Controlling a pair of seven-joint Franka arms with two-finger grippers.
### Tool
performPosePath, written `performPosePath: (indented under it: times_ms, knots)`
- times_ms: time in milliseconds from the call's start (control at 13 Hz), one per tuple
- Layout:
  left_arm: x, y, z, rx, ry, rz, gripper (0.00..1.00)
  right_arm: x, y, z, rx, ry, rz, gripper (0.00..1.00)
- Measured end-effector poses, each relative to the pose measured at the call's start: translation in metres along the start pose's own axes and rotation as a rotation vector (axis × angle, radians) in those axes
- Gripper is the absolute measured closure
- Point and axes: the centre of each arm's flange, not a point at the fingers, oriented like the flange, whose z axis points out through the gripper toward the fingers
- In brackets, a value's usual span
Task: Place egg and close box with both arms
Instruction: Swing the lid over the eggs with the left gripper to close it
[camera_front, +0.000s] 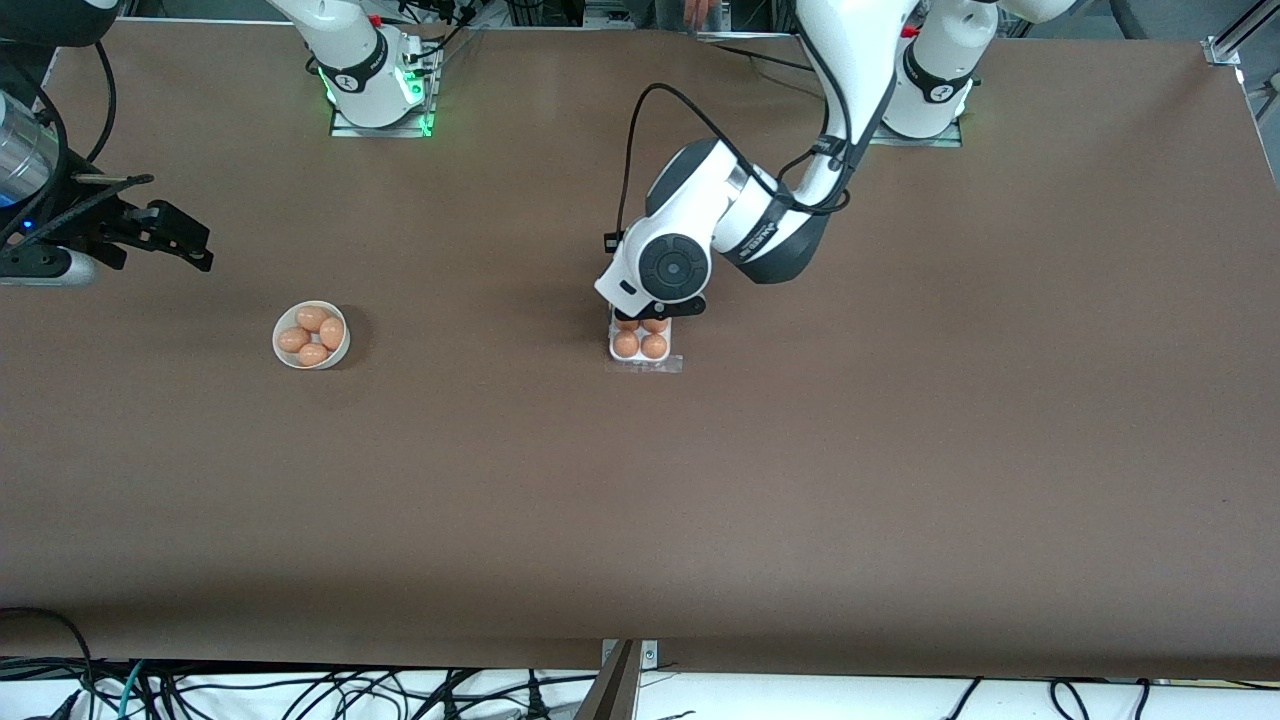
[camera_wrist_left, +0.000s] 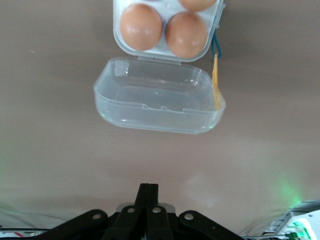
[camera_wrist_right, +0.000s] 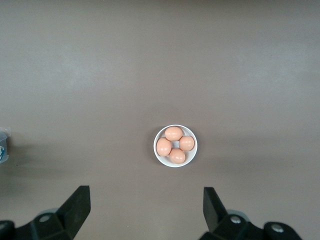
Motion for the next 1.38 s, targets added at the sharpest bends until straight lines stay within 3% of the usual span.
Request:
performPosePath:
  times_ms: [308,769,1077,1385]
  knots:
    - [0.014,-0.003,0.018,0.042,0.01,-0.013,0.96,0.0,0.0,0.0,0.0,0.0,0.0,0.0]
    - [0.034,0.004,0.001,-0.063,0.154,-0.02,0.95,0.0,0.0,0.0,0.0,0.0,0.0,0.0]
    - [0.047,-0.004,-0.012,-0.054,0.241,-0.024,0.95,0.0,0.0,0.0,0.0,0.0,0.0,0.0]
    - [0.068,-0.03,-0.038,-0.055,0.281,-0.056,0.85,0.0,0.0,0.0,0.0,0.0,0.0,0.0]
